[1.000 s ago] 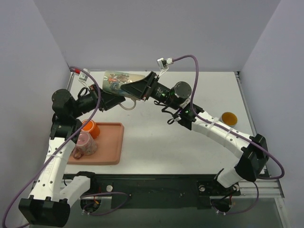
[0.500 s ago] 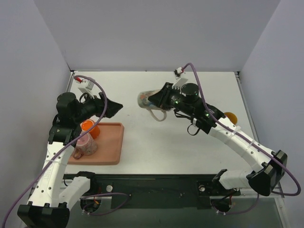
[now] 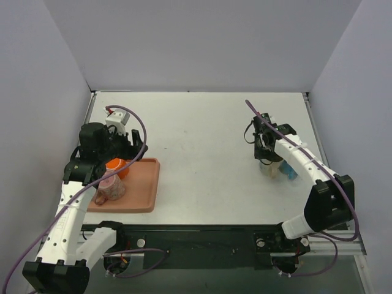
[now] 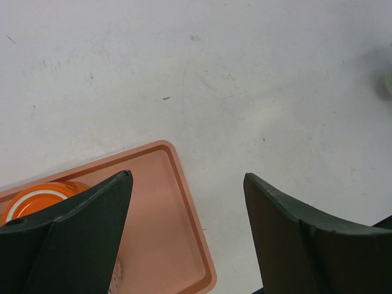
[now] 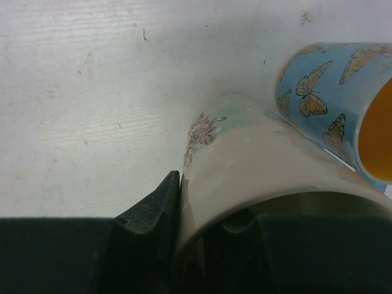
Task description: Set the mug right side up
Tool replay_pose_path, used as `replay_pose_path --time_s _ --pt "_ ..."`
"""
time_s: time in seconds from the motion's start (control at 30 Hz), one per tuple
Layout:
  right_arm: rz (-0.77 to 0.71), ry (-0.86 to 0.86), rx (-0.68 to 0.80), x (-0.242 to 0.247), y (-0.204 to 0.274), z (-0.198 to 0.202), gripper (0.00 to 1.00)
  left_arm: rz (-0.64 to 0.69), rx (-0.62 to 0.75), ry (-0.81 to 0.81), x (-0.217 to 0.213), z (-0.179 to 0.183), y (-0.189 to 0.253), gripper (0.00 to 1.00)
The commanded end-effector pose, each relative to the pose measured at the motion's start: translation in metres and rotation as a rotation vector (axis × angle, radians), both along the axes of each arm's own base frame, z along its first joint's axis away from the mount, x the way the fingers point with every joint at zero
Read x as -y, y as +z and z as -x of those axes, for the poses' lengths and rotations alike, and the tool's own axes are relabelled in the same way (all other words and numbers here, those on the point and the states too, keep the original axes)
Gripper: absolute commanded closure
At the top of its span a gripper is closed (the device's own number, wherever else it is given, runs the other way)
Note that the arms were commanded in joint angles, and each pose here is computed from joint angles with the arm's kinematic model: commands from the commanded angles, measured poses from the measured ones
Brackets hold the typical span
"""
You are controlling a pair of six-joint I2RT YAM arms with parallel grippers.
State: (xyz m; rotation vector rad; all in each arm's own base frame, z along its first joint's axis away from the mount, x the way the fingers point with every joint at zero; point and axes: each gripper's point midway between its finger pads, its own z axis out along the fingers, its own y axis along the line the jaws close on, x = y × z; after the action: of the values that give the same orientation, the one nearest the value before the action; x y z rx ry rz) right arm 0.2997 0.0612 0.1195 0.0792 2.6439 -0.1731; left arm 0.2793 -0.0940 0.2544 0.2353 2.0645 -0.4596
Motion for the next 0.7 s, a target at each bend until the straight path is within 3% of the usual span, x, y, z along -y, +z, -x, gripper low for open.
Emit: replay_pose_path --time_s 0.0,0.17,0.47,0.53,0.57,0.63,0.67 --pt "0.089 0.061 -0.045 0.014 -0.003 -0.005 1.00 -0.040 0.072 -0.024 -0.001 -0.002 0.022 0.16" --pt "0.029 0.088 -0.115 0.006 -0.032 -0.013 1.00 -0.045 0.061 -0.034 0.001 0.000 0.017 0.16" --pt "-0.026 0.083 -0.110 0.003 -0.044 -0.024 1.00 -0.064 0.077 -0.038 0.000 -0.005 0.022 0.16" --pt "-0.031 0.078 -0.110 0.003 -0.043 -0.022 0.93 -0.060 0.073 -0.041 0.000 -0.004 0.020 0.16" --pt "-0.025 0.074 -0.114 0.004 -0.044 -0.019 0.78 -0.059 0.072 -0.043 0.001 -0.003 0.020 0.16" --pt "-0.020 0.072 -0.110 0.006 -0.041 -0.016 0.62 -0.061 0.066 -0.054 0.002 -0.001 0.020 0.16" --pt "-0.019 0.074 -0.096 0.006 -0.036 -0.017 0.59 -0.081 0.074 -0.067 0.001 -0.001 0.019 0.16"
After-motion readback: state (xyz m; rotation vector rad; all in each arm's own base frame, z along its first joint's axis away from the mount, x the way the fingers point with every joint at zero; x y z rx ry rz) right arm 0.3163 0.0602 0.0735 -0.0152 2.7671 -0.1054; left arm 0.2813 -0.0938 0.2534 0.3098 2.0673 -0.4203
